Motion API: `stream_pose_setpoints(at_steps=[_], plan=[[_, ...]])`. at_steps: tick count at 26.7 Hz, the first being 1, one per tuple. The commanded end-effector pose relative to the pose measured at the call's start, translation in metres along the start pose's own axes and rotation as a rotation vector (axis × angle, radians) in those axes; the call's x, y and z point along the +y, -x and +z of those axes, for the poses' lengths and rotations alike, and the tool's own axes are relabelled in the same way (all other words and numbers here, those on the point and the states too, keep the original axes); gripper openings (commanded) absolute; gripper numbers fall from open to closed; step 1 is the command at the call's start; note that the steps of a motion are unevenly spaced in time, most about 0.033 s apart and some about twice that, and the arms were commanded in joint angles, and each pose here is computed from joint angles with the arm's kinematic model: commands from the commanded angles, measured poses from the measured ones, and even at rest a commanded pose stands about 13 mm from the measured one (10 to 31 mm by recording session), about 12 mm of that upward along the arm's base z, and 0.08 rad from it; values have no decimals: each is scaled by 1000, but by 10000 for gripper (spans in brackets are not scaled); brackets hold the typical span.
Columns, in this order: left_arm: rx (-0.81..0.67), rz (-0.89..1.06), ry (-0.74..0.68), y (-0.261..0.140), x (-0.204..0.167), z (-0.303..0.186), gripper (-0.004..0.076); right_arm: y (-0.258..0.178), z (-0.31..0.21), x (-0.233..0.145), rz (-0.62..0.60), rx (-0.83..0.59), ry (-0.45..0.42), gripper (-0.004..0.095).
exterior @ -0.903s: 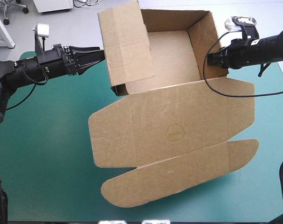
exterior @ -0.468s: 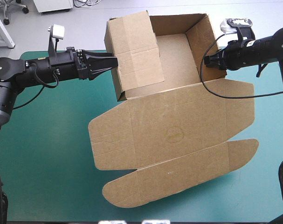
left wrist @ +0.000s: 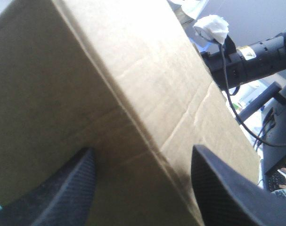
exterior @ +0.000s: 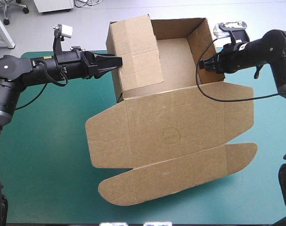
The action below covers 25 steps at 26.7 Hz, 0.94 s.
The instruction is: Fold the box
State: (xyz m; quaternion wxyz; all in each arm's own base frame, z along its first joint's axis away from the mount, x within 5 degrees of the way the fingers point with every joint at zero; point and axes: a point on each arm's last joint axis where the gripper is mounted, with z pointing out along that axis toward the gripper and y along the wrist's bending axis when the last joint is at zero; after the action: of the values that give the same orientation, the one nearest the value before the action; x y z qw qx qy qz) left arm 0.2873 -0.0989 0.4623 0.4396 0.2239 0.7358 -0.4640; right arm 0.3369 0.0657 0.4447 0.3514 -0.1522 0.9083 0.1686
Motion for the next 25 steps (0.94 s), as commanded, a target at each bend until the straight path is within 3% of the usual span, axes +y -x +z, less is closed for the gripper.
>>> stream_pose_setpoints(at_steps=[1,10,25], plan=[[-62,39,-9,17,-30,-11,434,9,-26,16,-2,-120,28,-11],[6,99,166,19,-31,-8,434,9,-25,20,-6,-127,22,-7],[73,-53,308,11,-11,-4,435,10,-23,25,-12,-124,20,0]])
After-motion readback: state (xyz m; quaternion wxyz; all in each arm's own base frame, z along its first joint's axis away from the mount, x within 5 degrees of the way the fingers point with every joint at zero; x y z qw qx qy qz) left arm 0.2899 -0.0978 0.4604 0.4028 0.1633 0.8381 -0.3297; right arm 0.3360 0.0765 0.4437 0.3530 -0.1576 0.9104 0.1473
